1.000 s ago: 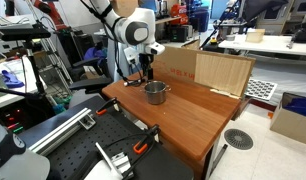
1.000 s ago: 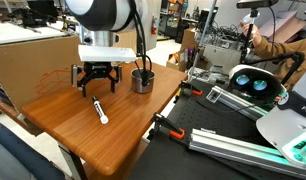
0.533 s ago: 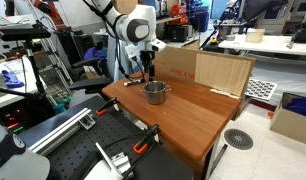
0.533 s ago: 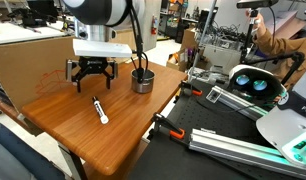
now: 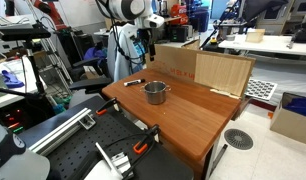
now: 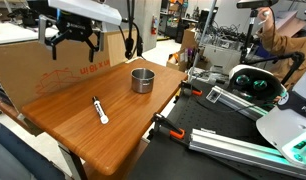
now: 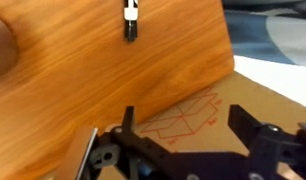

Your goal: Pick the marker from the pot and put it on the table

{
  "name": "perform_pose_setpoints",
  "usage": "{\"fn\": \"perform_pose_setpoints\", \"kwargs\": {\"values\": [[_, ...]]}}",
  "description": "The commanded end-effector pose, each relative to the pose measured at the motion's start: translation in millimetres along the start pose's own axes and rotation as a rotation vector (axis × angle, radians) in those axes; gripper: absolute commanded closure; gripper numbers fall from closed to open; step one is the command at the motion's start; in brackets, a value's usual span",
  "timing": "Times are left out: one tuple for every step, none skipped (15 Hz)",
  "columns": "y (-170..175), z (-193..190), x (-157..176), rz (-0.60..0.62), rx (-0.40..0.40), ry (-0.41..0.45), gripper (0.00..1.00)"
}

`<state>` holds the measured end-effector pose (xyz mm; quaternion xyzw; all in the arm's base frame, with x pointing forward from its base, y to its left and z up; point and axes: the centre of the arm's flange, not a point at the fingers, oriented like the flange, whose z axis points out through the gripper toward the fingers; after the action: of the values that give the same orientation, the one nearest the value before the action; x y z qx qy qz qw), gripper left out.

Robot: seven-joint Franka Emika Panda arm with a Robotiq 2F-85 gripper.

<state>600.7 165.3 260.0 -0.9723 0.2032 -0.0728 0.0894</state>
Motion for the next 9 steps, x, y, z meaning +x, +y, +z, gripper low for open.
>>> {"fn": "perform_pose_setpoints", "kwargs": {"values": [[-0.9, -7.4, 0.1, -0.001, 0.006, 0.008, 0.00], [-0.5, -7.2, 0.0, -0.001, 0.005, 0.007, 0.00], [0.6, -3.2, -0.9, 0.000, 0.001, 0.002, 0.00], [1.7, 0.5, -1.5, 0.001, -0.002, -0.003, 0.00], [2.1, 2.3, -1.8, 0.001, -0.004, -0.005, 0.00], [2.0, 2.3, -1.6, 0.001, -0.004, -0.005, 0.00], [1.7, 1.9, -1.3, 0.001, -0.003, -0.004, 0.00], [1.6, 1.8, -1.2, 0.001, -0.003, -0.004, 0.00], [1.6, 1.8, -1.2, 0.001, -0.003, -0.004, 0.00]]}}
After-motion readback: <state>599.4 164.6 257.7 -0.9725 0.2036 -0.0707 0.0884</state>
